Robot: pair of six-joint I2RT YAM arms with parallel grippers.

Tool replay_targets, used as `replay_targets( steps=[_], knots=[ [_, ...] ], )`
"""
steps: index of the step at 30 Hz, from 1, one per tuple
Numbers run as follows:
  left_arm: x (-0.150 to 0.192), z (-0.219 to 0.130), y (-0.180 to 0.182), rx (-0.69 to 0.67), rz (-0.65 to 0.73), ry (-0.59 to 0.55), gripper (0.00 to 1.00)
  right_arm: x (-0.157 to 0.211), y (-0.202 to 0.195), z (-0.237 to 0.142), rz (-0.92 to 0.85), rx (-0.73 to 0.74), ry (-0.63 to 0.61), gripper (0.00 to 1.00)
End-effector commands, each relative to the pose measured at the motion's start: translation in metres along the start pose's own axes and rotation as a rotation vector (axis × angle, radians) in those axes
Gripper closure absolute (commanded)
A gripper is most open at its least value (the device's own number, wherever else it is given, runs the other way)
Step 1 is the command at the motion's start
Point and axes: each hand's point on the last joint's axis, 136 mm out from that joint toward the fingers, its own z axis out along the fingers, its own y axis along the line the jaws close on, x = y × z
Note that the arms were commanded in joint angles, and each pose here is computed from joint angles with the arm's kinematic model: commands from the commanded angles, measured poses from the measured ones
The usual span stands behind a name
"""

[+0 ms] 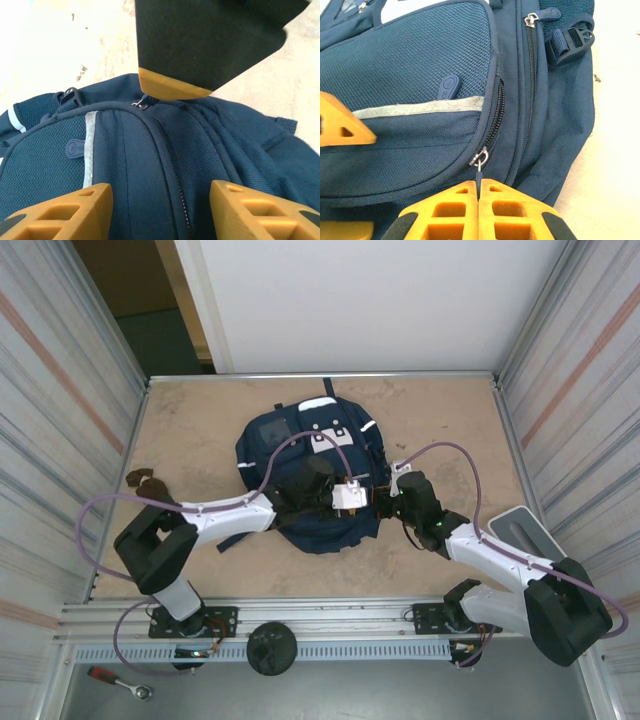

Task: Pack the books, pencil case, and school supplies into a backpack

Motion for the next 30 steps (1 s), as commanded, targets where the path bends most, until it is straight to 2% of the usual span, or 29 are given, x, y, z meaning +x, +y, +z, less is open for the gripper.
replay_targets(
  steps=[1,3,7,10,15,22,25,30],
  knots=[
    [-0.002,0.003,0.007,-0.02,0.026,0.019,0.54,-0.004,0.005,-0.003,-0.012,-0.02,-0.031,1.0],
    [-0.001,0.002,0.009,-0.024,0.028,0.02,0.64,-0.003,0.001,-0.004,-0.014,-0.008,-0.032,1.0],
    [0.001,-0.009,0.005,0.004,0.02,-0.022,0.9,-0.003,-0.014,-0.003,0.005,0.035,-0.025,1.0],
    [-0.006,-0.029,-0.002,0.051,-0.004,-0.14,0.99,-0.007,-0.026,-0.003,0.046,0.06,-0.026,1.0],
    [-0.015,-0.066,-0.007,0.127,-0.056,-0.327,1.0,-0.02,-0.03,0.002,0.069,0.078,-0.04,1.0],
    [-0.023,-0.075,-0.017,0.219,-0.056,-0.413,1.0,-0.037,-0.027,0.026,0.094,0.096,-0.035,1.0],
    [-0.024,-0.072,-0.017,0.233,-0.057,-0.412,1.0,-0.035,-0.026,0.032,0.092,0.098,-0.006,0.98],
    [-0.02,-0.067,-0.018,0.24,-0.058,-0.387,1.0,-0.035,-0.034,0.014,0.109,0.104,0.006,0.64]
  ],
)
